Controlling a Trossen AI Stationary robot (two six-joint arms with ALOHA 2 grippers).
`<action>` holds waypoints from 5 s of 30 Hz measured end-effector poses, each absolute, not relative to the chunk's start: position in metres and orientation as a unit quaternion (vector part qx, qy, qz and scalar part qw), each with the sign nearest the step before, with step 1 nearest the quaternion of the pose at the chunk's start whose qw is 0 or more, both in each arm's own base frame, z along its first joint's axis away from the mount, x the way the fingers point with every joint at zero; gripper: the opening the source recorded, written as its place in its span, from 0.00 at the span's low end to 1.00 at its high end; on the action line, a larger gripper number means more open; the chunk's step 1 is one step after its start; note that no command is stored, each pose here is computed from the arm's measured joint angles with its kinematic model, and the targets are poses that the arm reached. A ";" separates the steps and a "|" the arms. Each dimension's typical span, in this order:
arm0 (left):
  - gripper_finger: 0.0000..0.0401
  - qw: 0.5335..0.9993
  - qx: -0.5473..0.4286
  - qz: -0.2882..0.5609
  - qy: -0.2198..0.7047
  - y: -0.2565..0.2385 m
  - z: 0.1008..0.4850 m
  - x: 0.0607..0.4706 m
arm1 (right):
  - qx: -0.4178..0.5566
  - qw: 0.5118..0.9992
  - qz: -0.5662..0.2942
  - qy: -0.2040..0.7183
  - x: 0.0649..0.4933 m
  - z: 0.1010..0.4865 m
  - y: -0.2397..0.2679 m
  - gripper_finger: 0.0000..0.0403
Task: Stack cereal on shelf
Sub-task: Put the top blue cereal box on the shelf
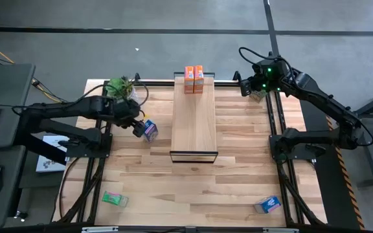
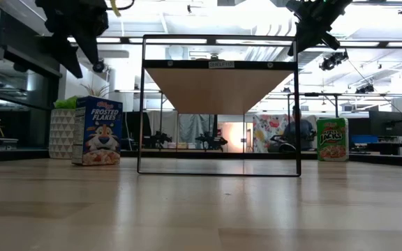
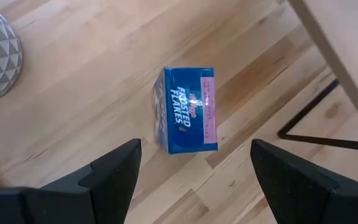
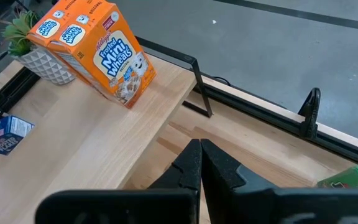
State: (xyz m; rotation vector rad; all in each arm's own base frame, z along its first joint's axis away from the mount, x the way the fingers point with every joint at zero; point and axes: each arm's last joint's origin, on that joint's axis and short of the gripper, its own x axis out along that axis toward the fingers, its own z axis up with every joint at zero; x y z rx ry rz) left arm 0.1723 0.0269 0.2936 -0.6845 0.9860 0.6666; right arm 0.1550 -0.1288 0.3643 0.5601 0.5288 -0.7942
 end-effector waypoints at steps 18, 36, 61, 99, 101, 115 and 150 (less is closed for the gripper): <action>0.73 0.739 -0.269 0.327 0.524 0.035 0.255 0.216 | 0.259 0.846 -0.393 0.250 0.154 0.364 -0.130 0.00; 0.73 0.701 -0.243 0.316 0.592 0.037 0.221 0.239 | 0.258 0.846 -0.395 0.249 0.155 0.364 -0.130 0.00; 0.73 0.679 -0.287 0.340 0.584 0.053 0.206 0.244 | 0.254 0.843 -0.404 0.248 0.154 0.364 -0.130 0.00; 0.40 0.727 -0.280 0.310 0.545 0.057 0.302 0.219 | 0.253 0.845 -0.404 0.243 0.155 0.365 -0.131 0.00; 0.40 0.751 -0.268 0.296 0.526 0.056 0.332 0.216 | 0.253 0.845 -0.404 0.241 0.155 0.365 -0.131 0.00; 0.40 0.866 -0.089 0.174 0.460 0.050 0.433 0.314 | 0.254 0.845 -0.404 0.240 0.155 0.365 -0.131 0.00; 0.44 0.838 0.027 0.166 0.519 0.092 0.375 0.392 | 0.255 0.845 -0.404 0.240 0.155 0.365 -0.131 0.00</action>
